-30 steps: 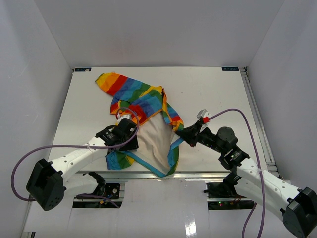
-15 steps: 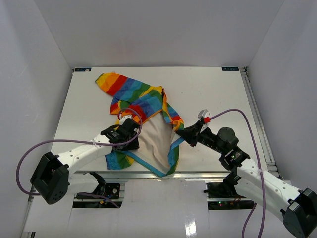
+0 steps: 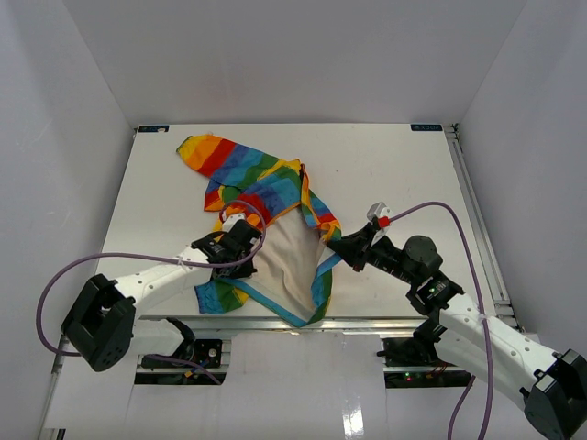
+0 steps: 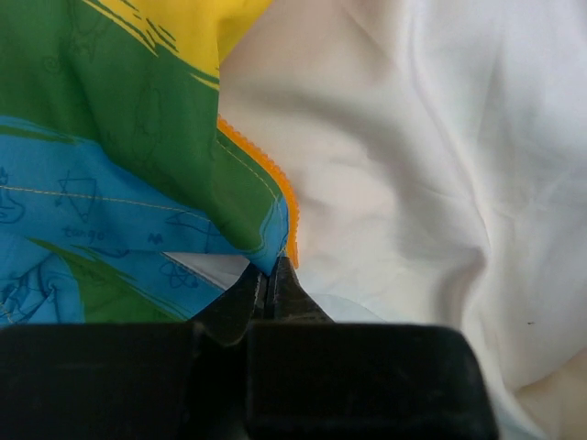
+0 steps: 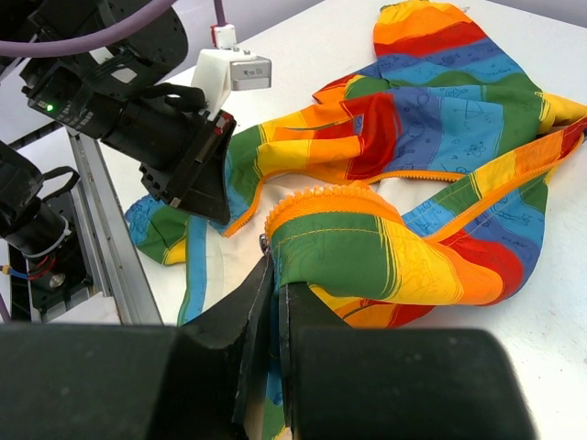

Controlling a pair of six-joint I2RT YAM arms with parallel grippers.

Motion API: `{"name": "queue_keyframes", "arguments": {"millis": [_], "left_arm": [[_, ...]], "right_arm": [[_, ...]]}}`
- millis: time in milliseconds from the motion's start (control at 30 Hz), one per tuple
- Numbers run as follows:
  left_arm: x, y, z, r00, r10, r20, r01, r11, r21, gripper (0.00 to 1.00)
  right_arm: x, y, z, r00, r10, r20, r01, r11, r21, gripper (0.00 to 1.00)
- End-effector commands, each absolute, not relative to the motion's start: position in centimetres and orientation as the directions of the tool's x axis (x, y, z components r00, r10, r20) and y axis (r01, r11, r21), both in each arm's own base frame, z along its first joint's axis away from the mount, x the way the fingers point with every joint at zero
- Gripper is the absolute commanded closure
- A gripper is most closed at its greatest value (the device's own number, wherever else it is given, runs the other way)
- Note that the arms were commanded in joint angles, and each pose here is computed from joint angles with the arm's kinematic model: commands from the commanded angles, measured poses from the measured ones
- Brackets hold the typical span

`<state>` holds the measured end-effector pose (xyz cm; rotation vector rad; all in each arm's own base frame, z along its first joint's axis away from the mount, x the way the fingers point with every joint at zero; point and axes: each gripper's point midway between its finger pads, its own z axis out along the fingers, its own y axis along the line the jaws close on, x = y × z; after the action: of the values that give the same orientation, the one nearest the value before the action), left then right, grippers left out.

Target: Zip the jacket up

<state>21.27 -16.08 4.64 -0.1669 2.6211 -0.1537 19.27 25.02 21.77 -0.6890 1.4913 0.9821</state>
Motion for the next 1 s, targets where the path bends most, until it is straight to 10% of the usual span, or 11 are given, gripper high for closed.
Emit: {"name": "queue_keyframes", "arguments": {"millis": [0,433,967], "left_arm": [[21.8,-15.9,6.7,-0.818,-0.148,-0.555,-0.057,0.982,-0.179,1.0],[20.3,-21.9,19.6,-0.387,-0.143,-0.911,0.626,0.685,-0.373,1.0],[17.6,-24.9,25.3,0.018,-0.346,-0.938,0.901,0.412,-0.134,1.0]], "right_arm": [[19.6,25.0,23.3,-0.117,0.131,-0.984,-0.863,0.477,0.166,0.92],[18.9,26.4,22.8,-0.115,0.106,-0.988,-0.909,0.39,0.148,0.92],[16.4,27.4,24.5,0.058,0.141,-0.988,-0.971,0.238,-0.023,0.92]]}}
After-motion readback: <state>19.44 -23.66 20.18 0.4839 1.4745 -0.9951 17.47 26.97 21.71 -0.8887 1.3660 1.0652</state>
